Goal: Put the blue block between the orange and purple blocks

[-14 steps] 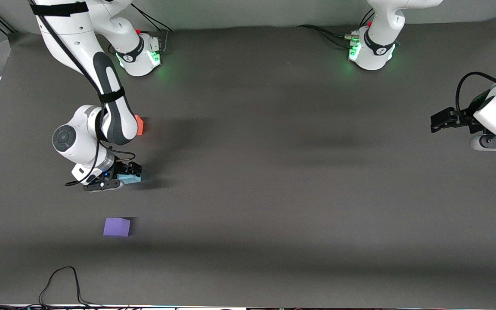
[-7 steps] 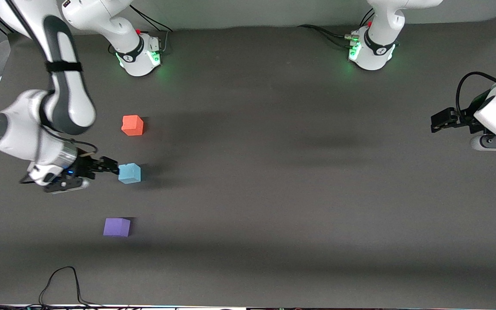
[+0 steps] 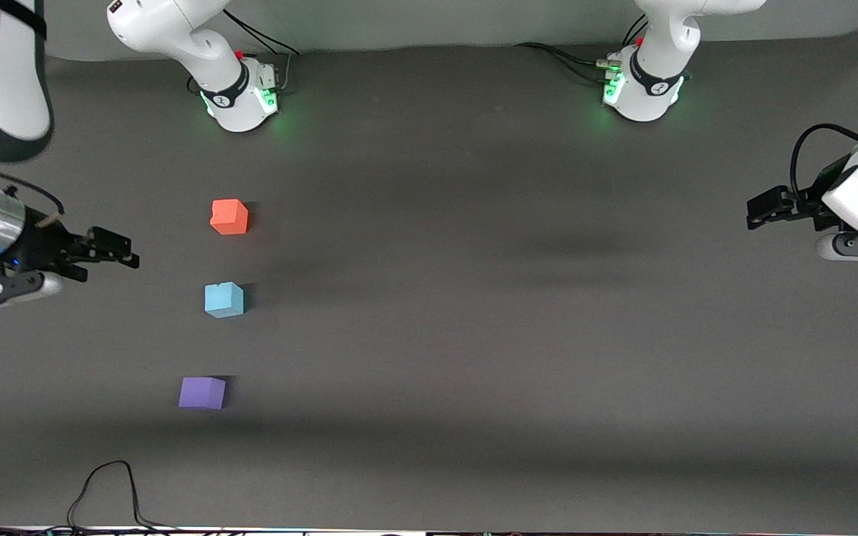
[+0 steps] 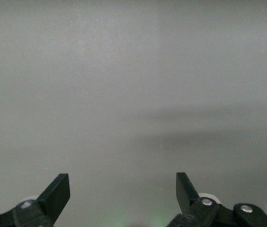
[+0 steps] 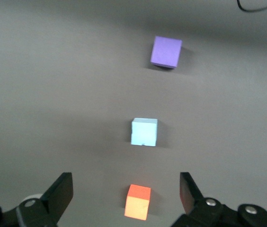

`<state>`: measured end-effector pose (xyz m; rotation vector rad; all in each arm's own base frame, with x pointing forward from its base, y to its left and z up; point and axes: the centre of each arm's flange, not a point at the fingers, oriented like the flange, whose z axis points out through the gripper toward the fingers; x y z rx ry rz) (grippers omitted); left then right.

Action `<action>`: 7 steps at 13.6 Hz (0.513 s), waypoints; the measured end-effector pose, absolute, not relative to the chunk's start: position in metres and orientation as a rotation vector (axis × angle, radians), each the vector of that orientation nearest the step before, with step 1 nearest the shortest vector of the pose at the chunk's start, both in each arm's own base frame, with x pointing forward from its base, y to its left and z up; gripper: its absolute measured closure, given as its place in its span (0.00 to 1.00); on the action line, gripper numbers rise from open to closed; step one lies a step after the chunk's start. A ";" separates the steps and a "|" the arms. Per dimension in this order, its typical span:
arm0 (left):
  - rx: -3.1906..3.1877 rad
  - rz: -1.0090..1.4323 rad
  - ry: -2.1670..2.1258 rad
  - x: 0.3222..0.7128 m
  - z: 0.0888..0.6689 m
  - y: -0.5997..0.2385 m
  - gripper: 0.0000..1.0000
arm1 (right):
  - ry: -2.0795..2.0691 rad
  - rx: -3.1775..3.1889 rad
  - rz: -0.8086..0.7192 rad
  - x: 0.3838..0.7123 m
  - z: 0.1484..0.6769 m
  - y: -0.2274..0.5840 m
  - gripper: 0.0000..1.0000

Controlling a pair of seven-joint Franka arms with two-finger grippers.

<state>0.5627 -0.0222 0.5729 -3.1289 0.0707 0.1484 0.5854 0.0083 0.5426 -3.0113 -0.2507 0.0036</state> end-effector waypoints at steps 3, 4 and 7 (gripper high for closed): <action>-3.129 0.148 0.070 0.563 0.573 -0.022 0.00 | -0.196 -3.044 0.014 0.579 0.551 0.043 0.00; -3.129 0.148 0.070 0.563 0.573 -0.022 0.00 | -0.196 -3.052 0.028 0.579 0.549 0.053 0.00; -3.129 0.148 0.070 0.563 0.573 -0.022 0.00 | -0.201 -3.062 0.039 0.578 0.548 0.053 0.00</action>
